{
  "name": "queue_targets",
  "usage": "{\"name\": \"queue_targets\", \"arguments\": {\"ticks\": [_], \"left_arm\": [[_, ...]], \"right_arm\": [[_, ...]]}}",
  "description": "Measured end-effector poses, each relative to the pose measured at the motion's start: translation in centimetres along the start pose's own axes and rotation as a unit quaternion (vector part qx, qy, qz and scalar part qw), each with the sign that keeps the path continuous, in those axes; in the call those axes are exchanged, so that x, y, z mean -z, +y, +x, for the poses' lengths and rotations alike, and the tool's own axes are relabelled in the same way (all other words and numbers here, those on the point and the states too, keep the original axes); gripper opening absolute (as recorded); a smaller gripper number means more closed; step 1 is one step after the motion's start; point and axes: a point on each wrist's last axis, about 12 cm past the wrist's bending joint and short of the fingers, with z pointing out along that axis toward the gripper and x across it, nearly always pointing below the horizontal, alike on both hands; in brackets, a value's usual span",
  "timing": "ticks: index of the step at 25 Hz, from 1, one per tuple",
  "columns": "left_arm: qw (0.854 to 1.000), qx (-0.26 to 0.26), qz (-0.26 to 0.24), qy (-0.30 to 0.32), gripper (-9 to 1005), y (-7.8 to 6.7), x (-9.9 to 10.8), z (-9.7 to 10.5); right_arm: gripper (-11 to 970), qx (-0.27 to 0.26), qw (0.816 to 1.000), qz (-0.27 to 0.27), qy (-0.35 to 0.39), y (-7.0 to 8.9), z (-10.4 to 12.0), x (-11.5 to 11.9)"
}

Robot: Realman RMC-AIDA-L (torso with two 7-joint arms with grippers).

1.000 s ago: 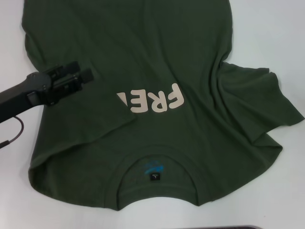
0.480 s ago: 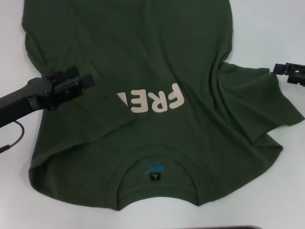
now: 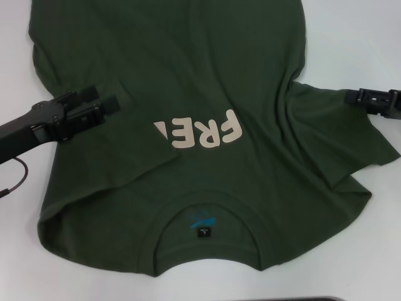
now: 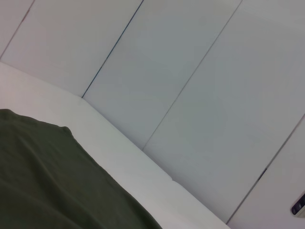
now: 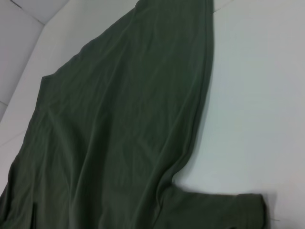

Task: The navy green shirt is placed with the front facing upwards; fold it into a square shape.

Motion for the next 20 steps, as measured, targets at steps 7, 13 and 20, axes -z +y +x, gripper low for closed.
{"name": "queue_targets", "arguments": {"ticks": [7, 13, 20], "left_arm": [[1.0, 0.001, -0.009, 0.001, 893, 0.2, 0.0, 0.1], [1.0, 0.001, -0.013, 0.002, 893, 0.3, -0.1, 0.1], [1.0, 0.002, -0.013, 0.001, 894, 0.3, -0.1, 0.1]], "right_arm": [[885, 0.007, 1.0, 0.0, 0.004, 0.4, -0.3, -0.6], [883, 0.01, 1.0, -0.003, 0.004, 0.6, -0.5, -0.8], [880, 0.012, 1.0, -0.007, 0.013, 0.9, -0.3, -1.2]]}}
